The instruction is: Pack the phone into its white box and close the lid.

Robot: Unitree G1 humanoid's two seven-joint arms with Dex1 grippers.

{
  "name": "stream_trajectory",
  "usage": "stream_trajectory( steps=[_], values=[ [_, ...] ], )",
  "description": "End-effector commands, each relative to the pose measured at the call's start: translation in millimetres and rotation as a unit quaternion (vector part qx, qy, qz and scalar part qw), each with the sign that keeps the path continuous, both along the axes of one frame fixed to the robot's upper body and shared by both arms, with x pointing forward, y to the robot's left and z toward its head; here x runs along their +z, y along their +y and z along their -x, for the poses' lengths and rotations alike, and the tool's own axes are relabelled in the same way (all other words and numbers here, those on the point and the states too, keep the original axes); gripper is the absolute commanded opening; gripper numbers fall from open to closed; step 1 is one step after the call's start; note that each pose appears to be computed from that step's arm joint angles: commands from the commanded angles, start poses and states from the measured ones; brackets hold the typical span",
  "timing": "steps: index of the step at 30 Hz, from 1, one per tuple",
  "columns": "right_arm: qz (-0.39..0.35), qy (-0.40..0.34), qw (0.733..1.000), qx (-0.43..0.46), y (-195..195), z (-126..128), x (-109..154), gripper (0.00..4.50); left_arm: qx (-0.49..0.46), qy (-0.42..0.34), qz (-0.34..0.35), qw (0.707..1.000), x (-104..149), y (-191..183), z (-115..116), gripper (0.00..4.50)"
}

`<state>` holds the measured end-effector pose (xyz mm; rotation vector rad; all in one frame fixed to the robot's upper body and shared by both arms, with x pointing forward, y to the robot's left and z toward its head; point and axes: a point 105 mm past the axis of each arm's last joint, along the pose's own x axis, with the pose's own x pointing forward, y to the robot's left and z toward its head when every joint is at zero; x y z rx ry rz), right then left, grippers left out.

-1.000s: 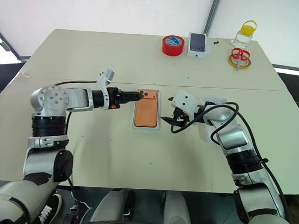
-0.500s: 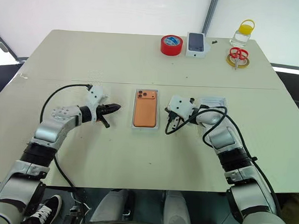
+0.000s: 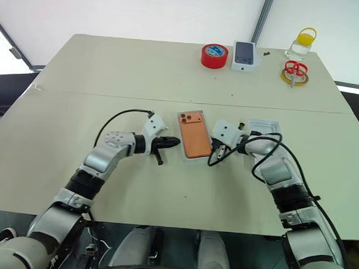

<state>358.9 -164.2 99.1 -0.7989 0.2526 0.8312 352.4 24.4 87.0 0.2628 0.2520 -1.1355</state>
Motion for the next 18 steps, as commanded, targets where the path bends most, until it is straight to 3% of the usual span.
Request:
stream_trajectory(
  steps=[1, 6, 12, 18],
  values=[
    [-0.024, 0.003, 0.998, 0.060, 23, 19, 9, 0.06, -0.079, -0.019, 0.022, 0.996, 13, -48, 15, 0.00],
    [-0.009, 0.008, 0.999, 0.043, 4, 37, 14, 0.06, -0.104, -0.009, 0.030, 0.994, 11, -71, 24, 0.00],
    [0.016, 0.025, 0.999, 0.015, -25, 52, 14, 0.06, -0.102, -0.003, 0.037, 0.994, 10, -71, 23, 0.00],
    [0.030, 0.017, 0.999, -0.011, -41, 50, 14, 0.06, -0.101, -0.014, 0.041, 0.994, 13, -70, 24, 0.00]
  ],
)
